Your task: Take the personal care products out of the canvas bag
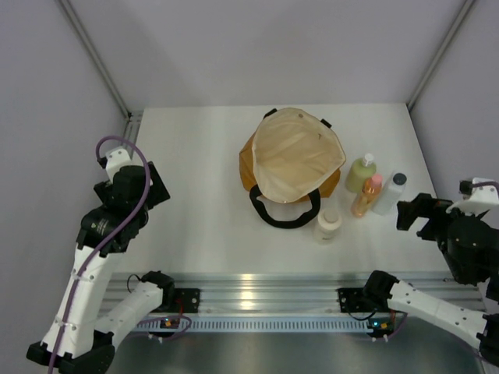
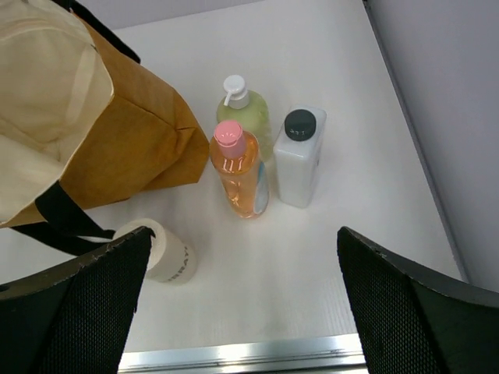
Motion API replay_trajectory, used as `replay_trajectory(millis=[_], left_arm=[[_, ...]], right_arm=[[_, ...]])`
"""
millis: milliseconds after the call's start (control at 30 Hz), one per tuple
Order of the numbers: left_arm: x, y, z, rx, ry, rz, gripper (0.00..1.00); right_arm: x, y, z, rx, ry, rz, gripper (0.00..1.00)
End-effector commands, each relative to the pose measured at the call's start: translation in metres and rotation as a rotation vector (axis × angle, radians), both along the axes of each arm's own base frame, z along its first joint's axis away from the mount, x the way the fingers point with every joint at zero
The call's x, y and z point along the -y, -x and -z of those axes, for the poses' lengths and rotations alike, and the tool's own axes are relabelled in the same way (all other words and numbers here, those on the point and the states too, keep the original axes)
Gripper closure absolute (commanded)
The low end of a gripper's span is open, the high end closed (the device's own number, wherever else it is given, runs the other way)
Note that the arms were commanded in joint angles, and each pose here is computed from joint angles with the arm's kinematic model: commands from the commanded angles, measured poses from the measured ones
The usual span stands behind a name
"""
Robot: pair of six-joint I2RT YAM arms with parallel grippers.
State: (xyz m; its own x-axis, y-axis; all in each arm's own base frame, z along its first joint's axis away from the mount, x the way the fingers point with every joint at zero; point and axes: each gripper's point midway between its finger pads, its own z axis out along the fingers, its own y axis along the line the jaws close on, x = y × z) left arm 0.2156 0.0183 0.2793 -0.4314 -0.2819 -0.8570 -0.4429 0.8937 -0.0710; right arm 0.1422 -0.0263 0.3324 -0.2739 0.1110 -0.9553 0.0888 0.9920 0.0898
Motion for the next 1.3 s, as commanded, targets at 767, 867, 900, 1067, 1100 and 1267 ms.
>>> replay_trajectory(millis=[767, 867, 900, 1067, 1100, 1267], left_arm=[[0.007, -0.012, 0.0, 0.03, 0.017, 0.02, 0.02], [0.007, -0.014, -0.002, 0.035, 0.02, 0.02, 0.02], [0.008, -0.014, -0.002, 0.035, 0.022, 0.02, 0.02], [0.008, -0.015, -0.004, 0.041, 0.023, 0.019, 0.02], [0.008, -0.015, -0.004, 0.041, 0.023, 0.019, 0.02], [0.008, -0.015, -0.005, 0.044, 0.025, 0.02, 0.02]], right_arm=[[0.004, -0.002, 0.003, -0.019, 0.072, 0.016, 0.01], [0.002, -0.004, 0.005, -0.022, 0.076, 0.021, 0.01], [0.001, -0.004, 0.005, -0.022, 0.076, 0.021, 0.0], [0.0, -0.006, 0.006, -0.024, 0.08, 0.025, 0.01], [0.0, -0.006, 0.007, -0.024, 0.081, 0.029, 0.01], [0.0, -0.006, 0.007, -0.022, 0.08, 0.035, 0.0]])
